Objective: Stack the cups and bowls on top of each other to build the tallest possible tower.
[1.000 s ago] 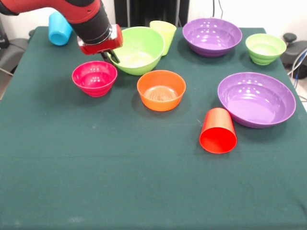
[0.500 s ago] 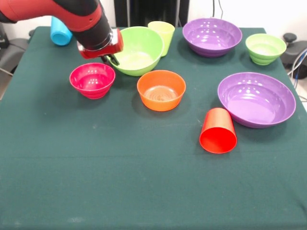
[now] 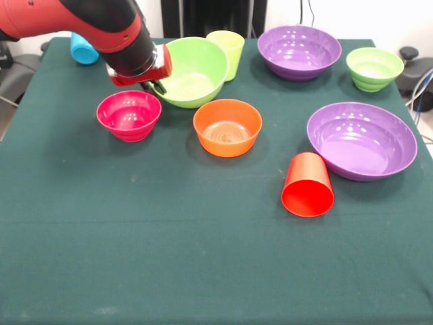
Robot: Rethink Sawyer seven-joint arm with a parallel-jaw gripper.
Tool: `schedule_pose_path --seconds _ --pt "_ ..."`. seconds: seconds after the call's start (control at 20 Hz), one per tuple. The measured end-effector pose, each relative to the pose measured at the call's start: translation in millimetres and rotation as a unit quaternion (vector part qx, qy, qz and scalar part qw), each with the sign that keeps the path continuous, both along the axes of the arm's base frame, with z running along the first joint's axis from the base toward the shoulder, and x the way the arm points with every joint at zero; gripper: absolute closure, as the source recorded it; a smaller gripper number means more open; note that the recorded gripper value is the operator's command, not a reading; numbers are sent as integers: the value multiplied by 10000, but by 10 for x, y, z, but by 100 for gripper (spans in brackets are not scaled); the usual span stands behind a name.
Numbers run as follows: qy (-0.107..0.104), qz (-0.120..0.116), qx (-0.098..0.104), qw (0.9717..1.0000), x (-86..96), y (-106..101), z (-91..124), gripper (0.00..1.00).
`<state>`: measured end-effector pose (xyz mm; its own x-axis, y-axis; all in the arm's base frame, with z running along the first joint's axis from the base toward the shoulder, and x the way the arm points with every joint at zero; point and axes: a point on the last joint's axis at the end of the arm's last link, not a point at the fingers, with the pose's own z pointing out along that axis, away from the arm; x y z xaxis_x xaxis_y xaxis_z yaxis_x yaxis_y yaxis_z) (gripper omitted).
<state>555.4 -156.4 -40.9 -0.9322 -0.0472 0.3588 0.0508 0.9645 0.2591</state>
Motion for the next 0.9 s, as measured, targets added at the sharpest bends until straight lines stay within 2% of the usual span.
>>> schedule_pose_path --seconds 0.6,0.9 --pt "-22 -8 -21 10000 35 -9 -1 100" --pt "-67 -15 -94 9999 82 -61 35 100"
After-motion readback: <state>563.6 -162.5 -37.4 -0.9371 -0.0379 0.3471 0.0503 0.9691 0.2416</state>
